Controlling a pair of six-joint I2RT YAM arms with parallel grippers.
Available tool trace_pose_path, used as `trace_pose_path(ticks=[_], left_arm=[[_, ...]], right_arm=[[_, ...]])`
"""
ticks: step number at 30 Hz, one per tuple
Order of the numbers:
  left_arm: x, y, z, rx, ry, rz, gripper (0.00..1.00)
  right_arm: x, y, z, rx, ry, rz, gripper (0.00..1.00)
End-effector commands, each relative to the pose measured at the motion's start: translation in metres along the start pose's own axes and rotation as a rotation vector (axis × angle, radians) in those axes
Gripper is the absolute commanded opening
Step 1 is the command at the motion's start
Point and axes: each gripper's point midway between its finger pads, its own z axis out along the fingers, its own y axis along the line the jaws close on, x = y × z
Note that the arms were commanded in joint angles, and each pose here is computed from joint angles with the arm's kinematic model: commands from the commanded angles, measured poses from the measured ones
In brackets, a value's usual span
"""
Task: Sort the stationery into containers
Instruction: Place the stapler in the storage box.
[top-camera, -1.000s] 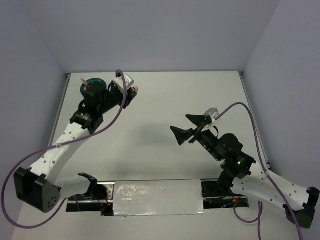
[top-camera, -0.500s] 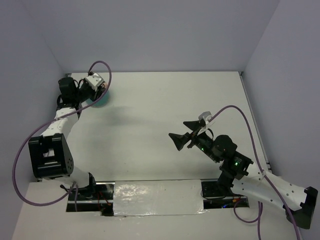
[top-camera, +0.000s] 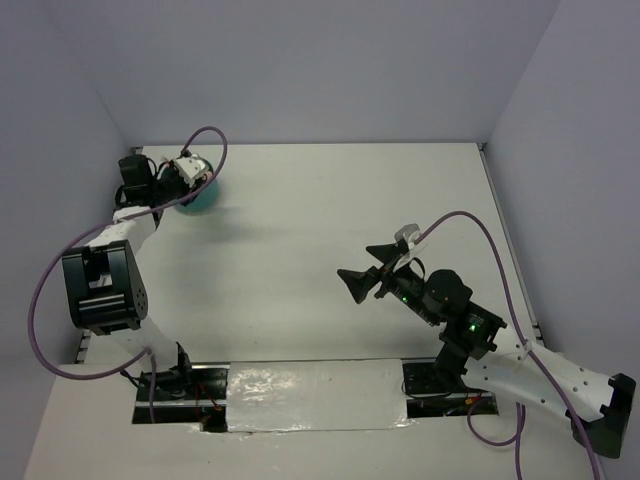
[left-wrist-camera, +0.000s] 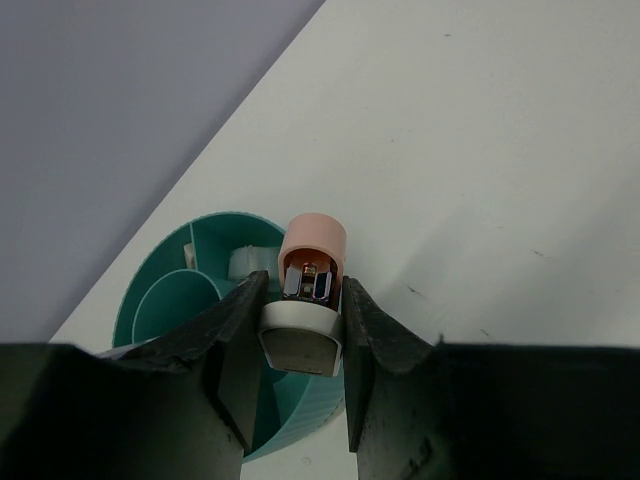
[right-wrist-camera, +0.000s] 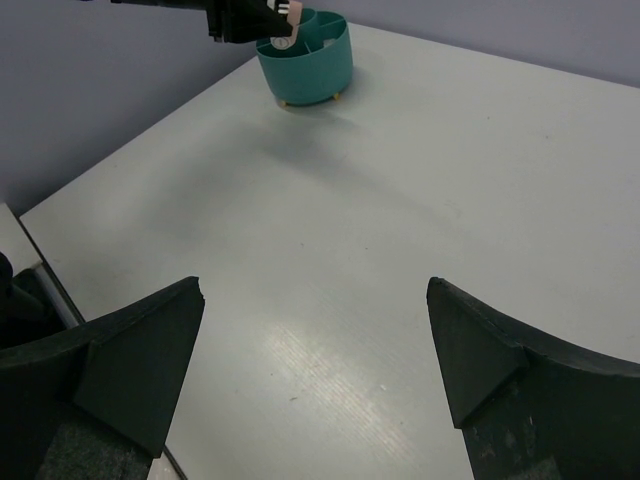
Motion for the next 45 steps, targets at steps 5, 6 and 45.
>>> trace_pose_path(ticks=[5, 6, 45], left_arm=[[-0.018, 0.038, 0.0, -0.059, -0.098, 0.122, 0.02], [-0.013, 0.036, 0.0, -0.066, -0.094, 0.122, 0.02], [0.028, 0.035, 0.004, -0.134, -0.052, 0.067, 0.16]], right_arm=[[-0.018, 0.006, -0.002, -0.026, -0.042, 0.014, 1.0], [-0.018, 0.006, -0.002, -0.028, -0.041, 0.015, 1.0], [-0.01, 0.014, 0.002, -0.068, 0.003, -0.003, 1.0]])
